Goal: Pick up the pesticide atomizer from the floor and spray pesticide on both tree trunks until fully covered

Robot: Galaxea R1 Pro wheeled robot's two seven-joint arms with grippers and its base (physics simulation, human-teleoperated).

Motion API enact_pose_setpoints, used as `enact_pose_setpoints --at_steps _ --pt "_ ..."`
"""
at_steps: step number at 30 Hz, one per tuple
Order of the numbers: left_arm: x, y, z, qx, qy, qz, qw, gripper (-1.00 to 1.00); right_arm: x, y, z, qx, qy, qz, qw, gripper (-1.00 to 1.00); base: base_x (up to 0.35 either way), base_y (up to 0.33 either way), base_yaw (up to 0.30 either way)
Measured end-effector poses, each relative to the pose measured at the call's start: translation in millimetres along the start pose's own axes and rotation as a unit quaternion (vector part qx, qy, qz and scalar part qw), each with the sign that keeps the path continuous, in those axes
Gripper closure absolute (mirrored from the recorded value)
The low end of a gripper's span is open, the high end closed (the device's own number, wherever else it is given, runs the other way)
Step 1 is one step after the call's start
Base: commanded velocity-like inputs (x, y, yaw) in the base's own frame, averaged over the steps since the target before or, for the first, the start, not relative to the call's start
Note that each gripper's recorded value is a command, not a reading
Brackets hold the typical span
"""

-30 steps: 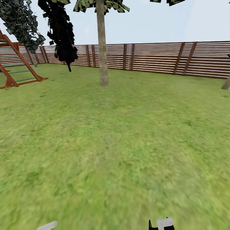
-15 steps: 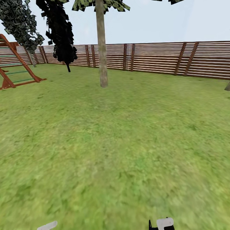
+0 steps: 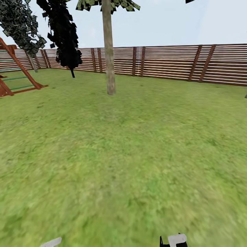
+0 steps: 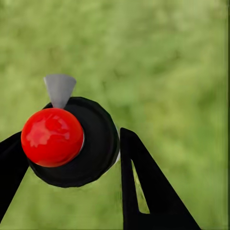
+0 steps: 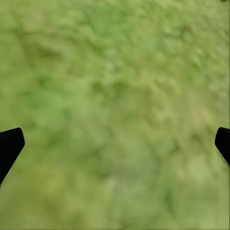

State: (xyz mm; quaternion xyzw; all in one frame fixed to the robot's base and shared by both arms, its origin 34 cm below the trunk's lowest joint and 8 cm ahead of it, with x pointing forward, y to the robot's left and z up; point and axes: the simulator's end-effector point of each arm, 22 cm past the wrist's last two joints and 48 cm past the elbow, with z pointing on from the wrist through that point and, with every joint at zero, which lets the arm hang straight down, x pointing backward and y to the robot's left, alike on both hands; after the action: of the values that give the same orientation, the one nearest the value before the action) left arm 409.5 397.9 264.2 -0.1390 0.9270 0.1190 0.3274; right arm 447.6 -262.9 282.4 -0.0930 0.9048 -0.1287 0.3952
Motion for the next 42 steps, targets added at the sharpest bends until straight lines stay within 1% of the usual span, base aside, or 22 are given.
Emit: enact_pose_setpoints --at_steps 29,37,42 --pt "0.3 0.0 0.0 0.000 0.001 0.000 1.0000 1.00 0.0 0.0 0.0 0.000 0.000 0.000 1.0000 -1.00 0.342 0.000 0.000" --pt "0.1 0.1 0.0 0.000 0.000 0.000 1.0000 1.00 0.2 -0.3 0.0 0.001 0.001 0.001 1.0000 -1.00 0.342 0.000 0.233" --pt "0.0 0.1 0.0 0.000 0.000 0.000 1.0000 1.00 0.2 -0.4 0.0 0.001 0.000 0.001 1.0000 -1.00 0.342 0.000 0.064"
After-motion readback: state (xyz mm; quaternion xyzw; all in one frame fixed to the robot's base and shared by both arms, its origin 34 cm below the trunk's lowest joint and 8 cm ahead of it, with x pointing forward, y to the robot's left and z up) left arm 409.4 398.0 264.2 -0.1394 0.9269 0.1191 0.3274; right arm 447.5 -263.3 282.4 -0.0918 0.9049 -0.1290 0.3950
